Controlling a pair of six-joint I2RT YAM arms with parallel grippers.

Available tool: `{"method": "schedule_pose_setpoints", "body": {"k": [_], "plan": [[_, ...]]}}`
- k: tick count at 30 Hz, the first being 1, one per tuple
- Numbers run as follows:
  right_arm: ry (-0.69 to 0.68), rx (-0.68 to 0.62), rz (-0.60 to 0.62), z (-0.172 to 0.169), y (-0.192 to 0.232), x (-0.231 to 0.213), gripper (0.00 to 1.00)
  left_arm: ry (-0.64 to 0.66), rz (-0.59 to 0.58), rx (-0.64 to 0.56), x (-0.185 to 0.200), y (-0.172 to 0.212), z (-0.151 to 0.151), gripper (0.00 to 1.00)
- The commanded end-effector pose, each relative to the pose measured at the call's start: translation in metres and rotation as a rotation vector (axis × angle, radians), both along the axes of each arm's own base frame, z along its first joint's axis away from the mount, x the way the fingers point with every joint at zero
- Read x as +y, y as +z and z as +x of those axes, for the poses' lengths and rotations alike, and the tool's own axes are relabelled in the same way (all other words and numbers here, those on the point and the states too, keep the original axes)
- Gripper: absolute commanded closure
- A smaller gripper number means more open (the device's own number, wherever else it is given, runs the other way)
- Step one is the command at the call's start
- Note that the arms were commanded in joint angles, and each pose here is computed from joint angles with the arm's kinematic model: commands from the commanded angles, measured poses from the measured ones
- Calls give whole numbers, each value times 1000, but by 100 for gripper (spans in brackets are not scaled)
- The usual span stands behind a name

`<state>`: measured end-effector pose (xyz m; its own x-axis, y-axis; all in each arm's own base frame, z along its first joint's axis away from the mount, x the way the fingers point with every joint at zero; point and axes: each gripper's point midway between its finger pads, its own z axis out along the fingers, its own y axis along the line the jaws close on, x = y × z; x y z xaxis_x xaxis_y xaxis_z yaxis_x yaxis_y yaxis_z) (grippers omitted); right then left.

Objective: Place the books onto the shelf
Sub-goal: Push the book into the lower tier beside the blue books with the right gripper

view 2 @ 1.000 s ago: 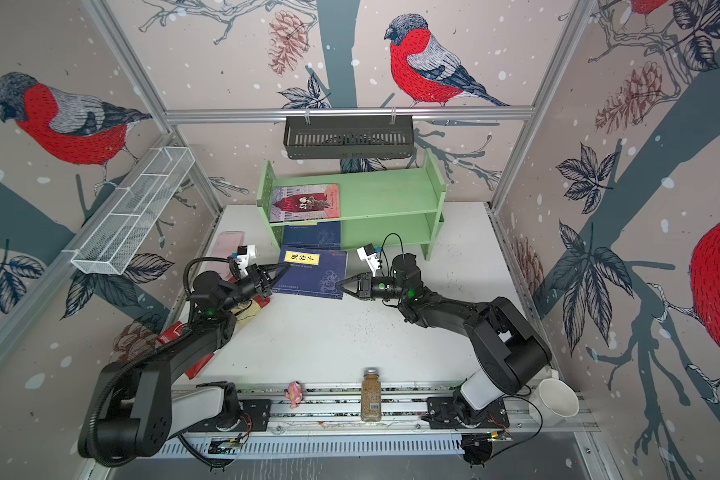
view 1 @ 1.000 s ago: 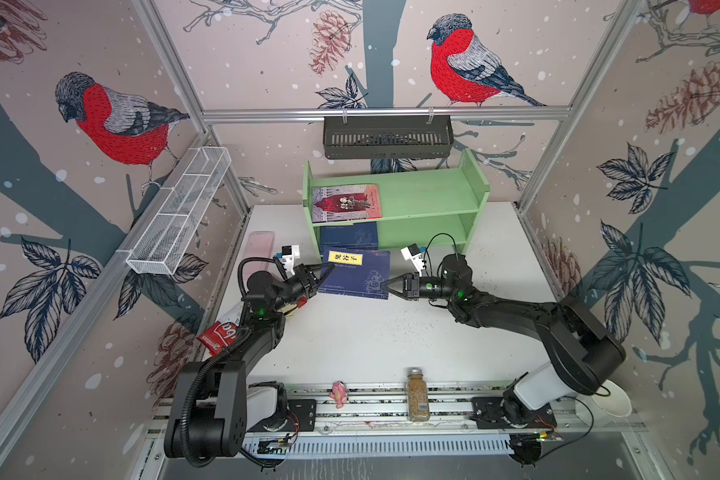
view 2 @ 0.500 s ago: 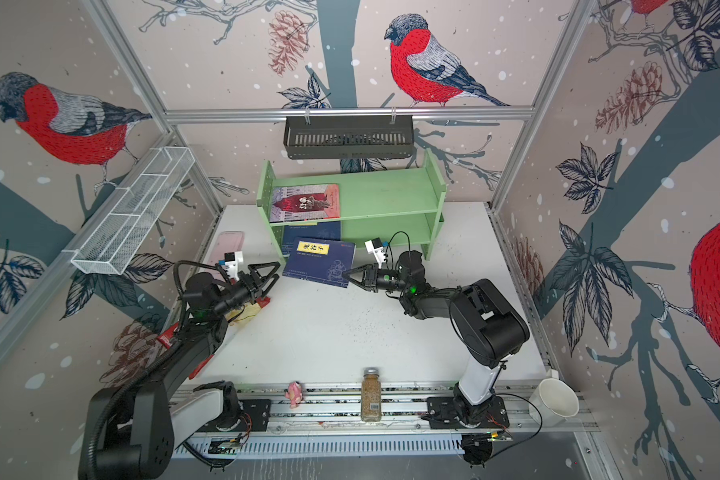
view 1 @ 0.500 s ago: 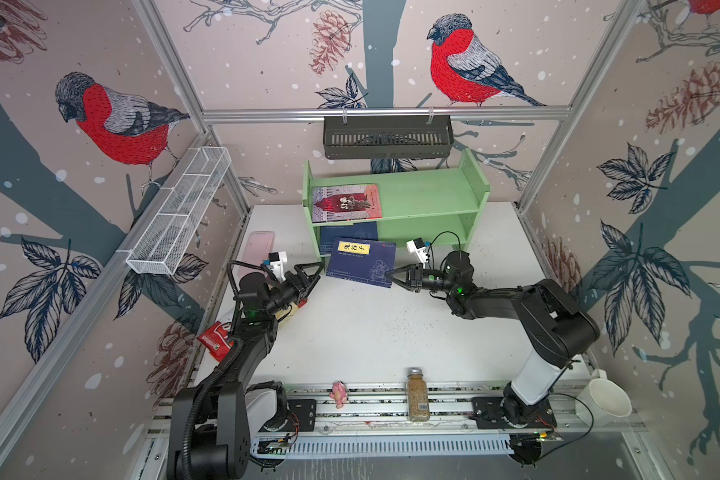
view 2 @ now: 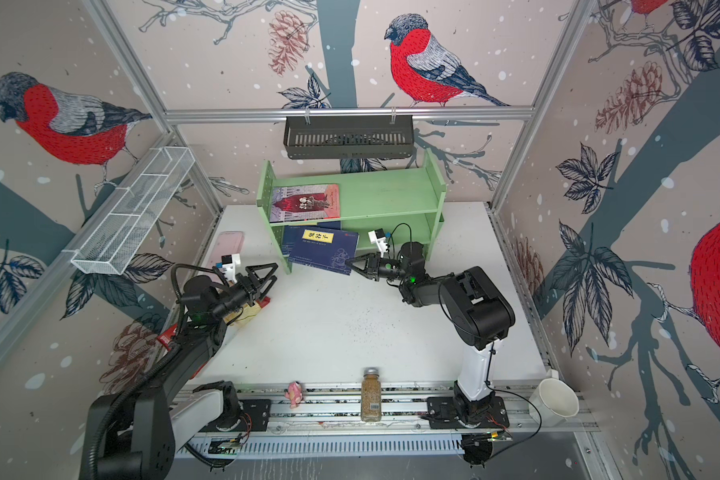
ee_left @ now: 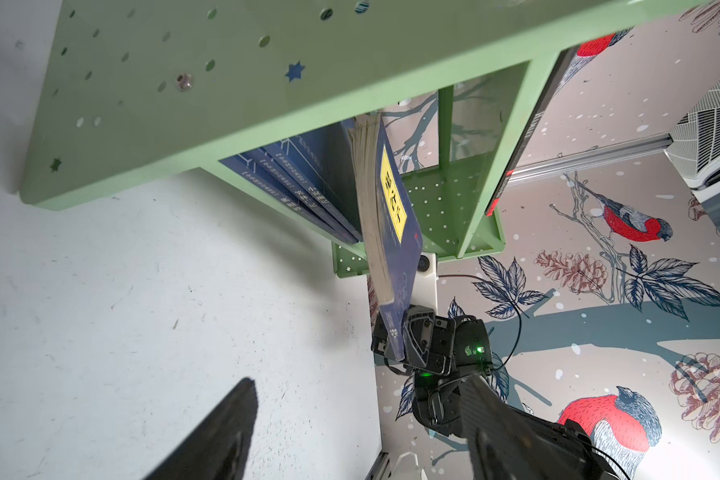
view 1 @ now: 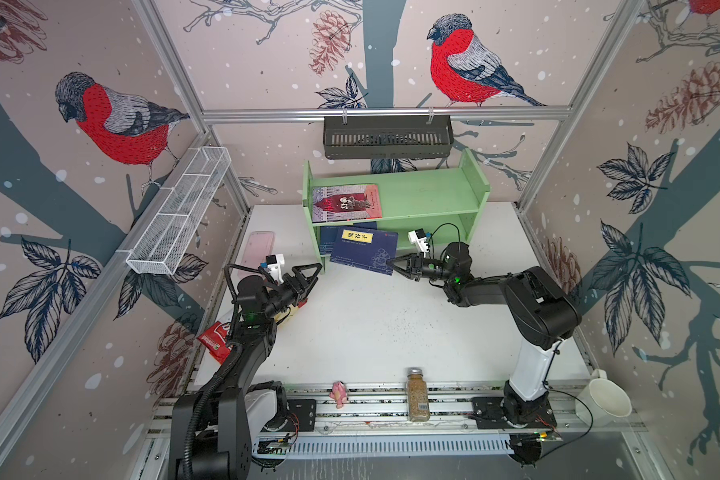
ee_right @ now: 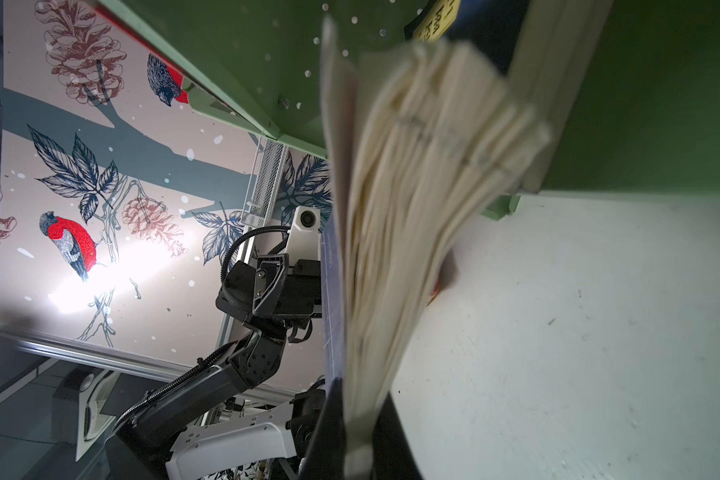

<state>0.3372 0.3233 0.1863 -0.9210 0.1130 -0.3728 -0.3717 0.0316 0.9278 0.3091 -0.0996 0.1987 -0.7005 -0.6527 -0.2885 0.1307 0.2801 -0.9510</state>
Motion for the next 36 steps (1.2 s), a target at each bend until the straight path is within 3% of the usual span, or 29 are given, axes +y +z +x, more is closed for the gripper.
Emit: {"method": "schedule_pose_setpoints", "body": {"k": [1,11,29,36], "plan": [[17,-41,20,5,9,1,99,-15,-6,-22,-1,5,-2,22],[3,-14,-51,35,-6,8,99,-12,-19,-29,-1,8,-4,22],[33,-1,-53,64,-8,18,98,-2,-18,-26,0,6,-4,22],[46,8,-51,73,-7,21,84,-5,-16,-27,-1,6,-4,22]]}}
